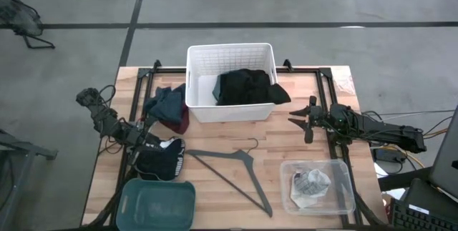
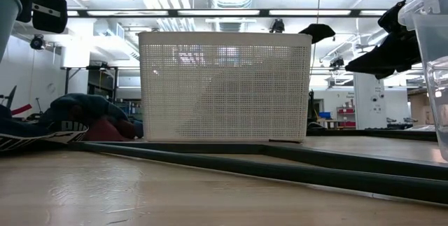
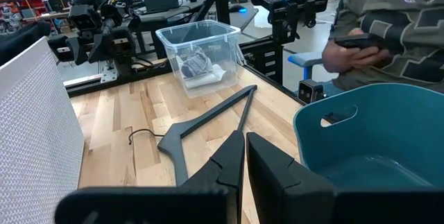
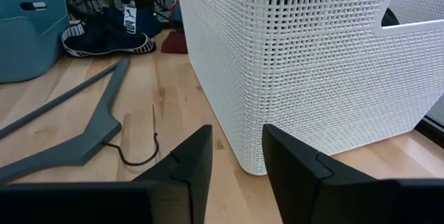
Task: Pick & Place Cloths
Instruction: Put the dark blue shorts into the dark green bin
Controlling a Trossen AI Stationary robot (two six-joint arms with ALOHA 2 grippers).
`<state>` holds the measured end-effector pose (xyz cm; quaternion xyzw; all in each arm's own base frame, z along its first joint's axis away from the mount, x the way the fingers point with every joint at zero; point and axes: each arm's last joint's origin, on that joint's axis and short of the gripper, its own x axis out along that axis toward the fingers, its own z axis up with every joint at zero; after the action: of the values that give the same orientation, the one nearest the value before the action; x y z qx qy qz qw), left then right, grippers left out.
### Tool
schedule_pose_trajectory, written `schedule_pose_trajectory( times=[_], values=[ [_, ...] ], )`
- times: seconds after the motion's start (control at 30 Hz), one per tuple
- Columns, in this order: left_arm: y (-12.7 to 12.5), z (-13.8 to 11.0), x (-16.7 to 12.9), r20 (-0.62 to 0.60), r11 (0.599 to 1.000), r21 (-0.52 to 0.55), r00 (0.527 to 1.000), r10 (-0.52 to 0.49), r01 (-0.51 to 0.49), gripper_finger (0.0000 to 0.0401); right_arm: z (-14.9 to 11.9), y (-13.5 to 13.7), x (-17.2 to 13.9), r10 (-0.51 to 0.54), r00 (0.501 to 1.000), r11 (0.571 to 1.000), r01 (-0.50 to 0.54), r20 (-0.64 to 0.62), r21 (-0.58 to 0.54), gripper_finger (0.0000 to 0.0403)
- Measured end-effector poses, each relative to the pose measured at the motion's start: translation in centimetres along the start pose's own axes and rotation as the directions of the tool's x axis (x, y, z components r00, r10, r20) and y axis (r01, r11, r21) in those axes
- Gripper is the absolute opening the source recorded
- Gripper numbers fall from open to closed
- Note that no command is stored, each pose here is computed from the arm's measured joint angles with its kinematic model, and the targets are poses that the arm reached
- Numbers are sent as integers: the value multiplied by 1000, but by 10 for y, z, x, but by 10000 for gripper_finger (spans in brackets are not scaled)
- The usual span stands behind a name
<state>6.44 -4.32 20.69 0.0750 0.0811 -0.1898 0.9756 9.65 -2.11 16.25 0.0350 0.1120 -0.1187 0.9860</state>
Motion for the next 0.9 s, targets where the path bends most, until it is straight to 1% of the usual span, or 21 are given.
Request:
schedule_pose_trajectory(
  times=[0.13, 0.23, 0.3, 0.6, 0.8, 0.87, 0.9],
  values=[
    [0, 0, 0, 0, 1000, 2, 1000, 1, -1, 23, 0, 0, 0, 0, 1000, 1000, 0, 0, 1, 107],
    [0, 0, 0, 1, 995, 101, 1000, 1, -1, 23, 0, 0, 0, 0, 1000, 1000, 0, 0, 0, 96],
    [0, 0, 0, 1, 991, 130, 1000, 2, -2, 23, 0, 0, 0, 0, 1000, 1000, 0, 0, 0, 88],
    [1, 2, 0, 22, 992, 125, 1000, 14, -16, 23, 0, 0, 0, 0, 1000, 1000, 0, 0, 0, 56],
    [2, 19, -2, 187, 999, 38, 982, 28, -36, 23, 0, 0, 0, 0, 1000, 1000, 0, 0, 0, 42],
    [3, 25, -3, 244, 998, 32, 969, 41, -51, 23, 0, 0, 0, 0, 1000, 1000, 0, 0, 1, 39],
    [4, 28, -4, 275, 997, 32, 959, 64, -75, 23, 0, 0, 0, 0, 1000, 1000, 0, 0, 0, 38]
  ],
)
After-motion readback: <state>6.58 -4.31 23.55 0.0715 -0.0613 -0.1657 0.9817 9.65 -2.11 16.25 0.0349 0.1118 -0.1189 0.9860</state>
